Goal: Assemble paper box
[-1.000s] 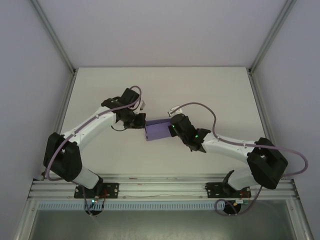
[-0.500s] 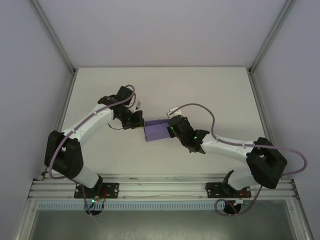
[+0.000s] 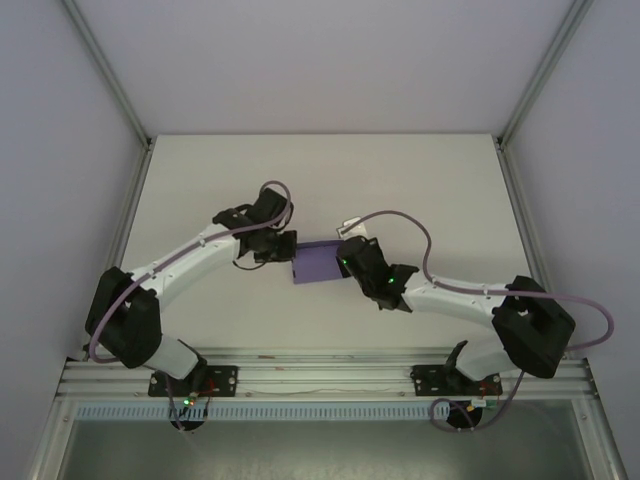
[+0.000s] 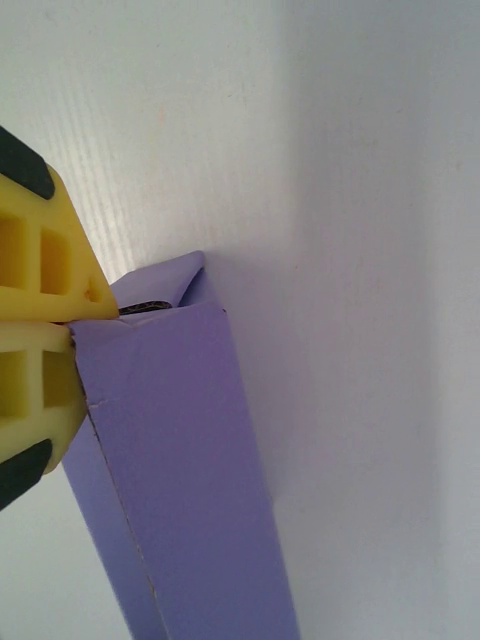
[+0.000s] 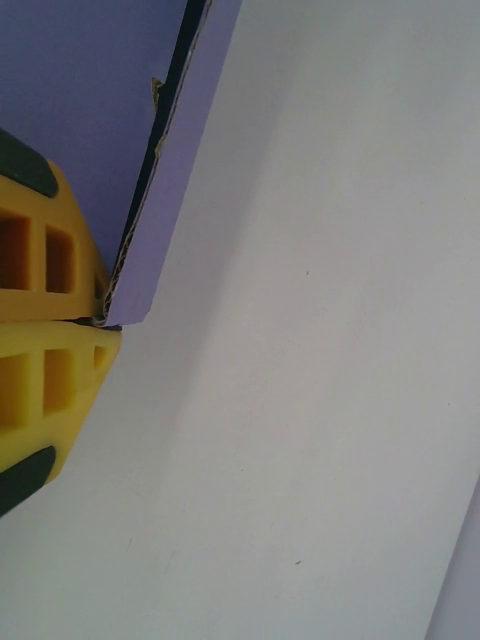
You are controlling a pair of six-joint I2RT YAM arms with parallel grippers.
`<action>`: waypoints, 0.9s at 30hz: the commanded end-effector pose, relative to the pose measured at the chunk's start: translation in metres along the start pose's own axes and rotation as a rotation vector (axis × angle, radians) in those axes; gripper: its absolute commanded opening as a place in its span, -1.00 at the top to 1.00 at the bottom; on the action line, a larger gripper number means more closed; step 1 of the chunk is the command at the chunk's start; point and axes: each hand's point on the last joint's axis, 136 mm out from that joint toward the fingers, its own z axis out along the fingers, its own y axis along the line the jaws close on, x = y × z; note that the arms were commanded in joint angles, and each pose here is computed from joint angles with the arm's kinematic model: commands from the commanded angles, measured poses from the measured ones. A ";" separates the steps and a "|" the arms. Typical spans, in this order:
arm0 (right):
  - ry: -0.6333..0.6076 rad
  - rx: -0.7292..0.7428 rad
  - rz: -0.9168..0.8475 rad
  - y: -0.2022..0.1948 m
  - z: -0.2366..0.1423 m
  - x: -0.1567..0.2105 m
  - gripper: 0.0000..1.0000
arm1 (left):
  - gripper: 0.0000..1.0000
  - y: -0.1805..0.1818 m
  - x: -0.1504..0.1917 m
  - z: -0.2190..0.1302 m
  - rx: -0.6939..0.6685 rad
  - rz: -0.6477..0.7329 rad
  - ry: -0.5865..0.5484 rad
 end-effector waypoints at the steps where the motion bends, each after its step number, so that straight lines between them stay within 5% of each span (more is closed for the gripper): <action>1: 0.111 0.051 -0.055 -0.010 0.002 0.043 1.00 | 1.00 0.033 0.042 0.030 -0.173 -0.005 0.080; 9: 0.080 0.019 -0.005 -0.010 -0.004 0.045 1.00 | 1.00 0.058 0.074 0.044 -0.359 0.108 0.043; 13: 0.055 -0.035 0.033 -0.005 -0.012 0.039 0.82 | 1.00 0.061 0.084 0.046 -0.423 0.165 0.032; 18: 0.015 -0.079 0.070 -0.003 -0.026 0.017 0.19 | 1.00 0.062 0.085 0.049 -0.416 0.154 0.011; 27: -0.059 -0.121 0.197 -0.009 -0.047 -0.026 -0.47 | 1.00 0.052 0.075 0.043 -0.374 0.177 -0.045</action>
